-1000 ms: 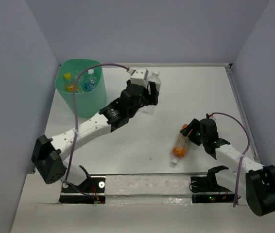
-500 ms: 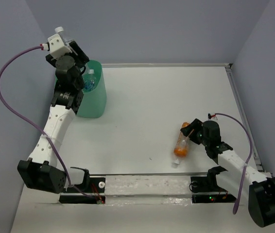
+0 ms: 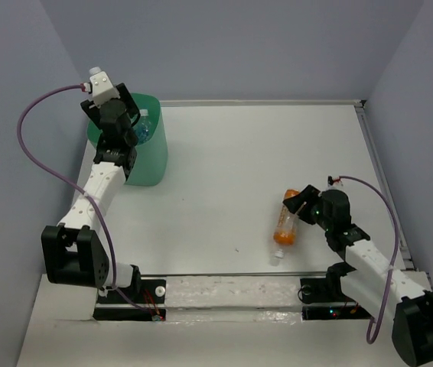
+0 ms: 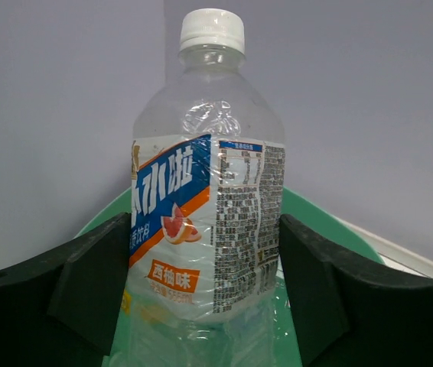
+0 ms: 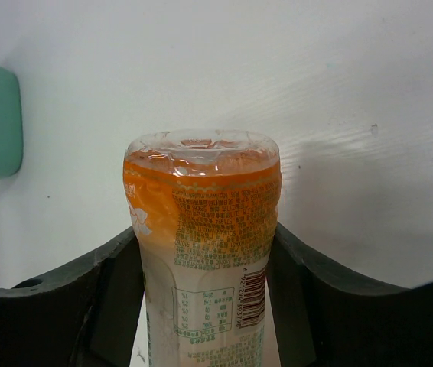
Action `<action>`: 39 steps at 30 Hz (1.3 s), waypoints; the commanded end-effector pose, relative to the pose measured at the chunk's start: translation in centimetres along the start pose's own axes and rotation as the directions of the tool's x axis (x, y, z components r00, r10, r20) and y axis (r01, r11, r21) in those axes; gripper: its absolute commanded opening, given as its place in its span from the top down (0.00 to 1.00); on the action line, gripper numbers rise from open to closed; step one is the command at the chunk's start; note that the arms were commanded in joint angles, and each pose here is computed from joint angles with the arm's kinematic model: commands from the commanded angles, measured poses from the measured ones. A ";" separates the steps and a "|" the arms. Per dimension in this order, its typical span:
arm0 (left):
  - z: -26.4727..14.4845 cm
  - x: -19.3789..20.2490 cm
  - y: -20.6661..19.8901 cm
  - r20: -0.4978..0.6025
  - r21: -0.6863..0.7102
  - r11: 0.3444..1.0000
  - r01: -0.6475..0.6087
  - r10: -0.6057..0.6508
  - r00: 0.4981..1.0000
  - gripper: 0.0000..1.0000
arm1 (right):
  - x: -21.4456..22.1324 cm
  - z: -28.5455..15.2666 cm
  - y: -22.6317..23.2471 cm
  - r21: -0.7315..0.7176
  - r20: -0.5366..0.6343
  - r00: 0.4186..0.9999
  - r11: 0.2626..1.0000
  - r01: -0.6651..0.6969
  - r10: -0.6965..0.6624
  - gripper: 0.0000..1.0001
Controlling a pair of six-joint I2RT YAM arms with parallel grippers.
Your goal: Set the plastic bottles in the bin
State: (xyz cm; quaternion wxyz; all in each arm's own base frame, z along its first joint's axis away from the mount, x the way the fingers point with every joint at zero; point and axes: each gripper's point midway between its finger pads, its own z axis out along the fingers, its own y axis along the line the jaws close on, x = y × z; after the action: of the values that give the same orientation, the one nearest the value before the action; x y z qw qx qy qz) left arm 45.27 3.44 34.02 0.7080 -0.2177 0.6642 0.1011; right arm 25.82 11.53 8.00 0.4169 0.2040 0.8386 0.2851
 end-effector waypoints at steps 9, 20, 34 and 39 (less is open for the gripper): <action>-2.2 -10.6 -1.2 0.207 0.114 0.971 0.210 -0.230 0.951 0.01 | -7.3 -2.2 12.2 -0.277 0.139 0.987 0.954 0.111 -0.074 0.53; -11.6 -14.8 -3.0 0.087 0.450 0.805 0.387 -0.471 0.878 0.01 | -9.6 -5.1 31.0 -0.524 0.309 0.928 0.778 0.348 -0.207 0.53; -21.9 -6.2 6.3 0.017 0.347 0.866 0.360 -0.390 0.921 0.01 | -12.6 -2.5 49.5 -0.665 0.506 0.851 0.566 0.488 -0.140 0.53; -22.8 -2.3 6.2 -0.085 0.332 0.871 0.363 -0.355 0.931 0.01 | -13.3 -0.1 53.9 -0.686 0.546 0.834 0.528 0.500 -0.081 0.54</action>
State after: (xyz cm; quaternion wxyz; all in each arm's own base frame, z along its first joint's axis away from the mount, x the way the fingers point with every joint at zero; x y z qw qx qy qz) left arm 21.28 -0.38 38.86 0.7744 -0.2082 0.5734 -0.1677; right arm 38.31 43.20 45.27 0.6414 -0.0998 0.5898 0.4804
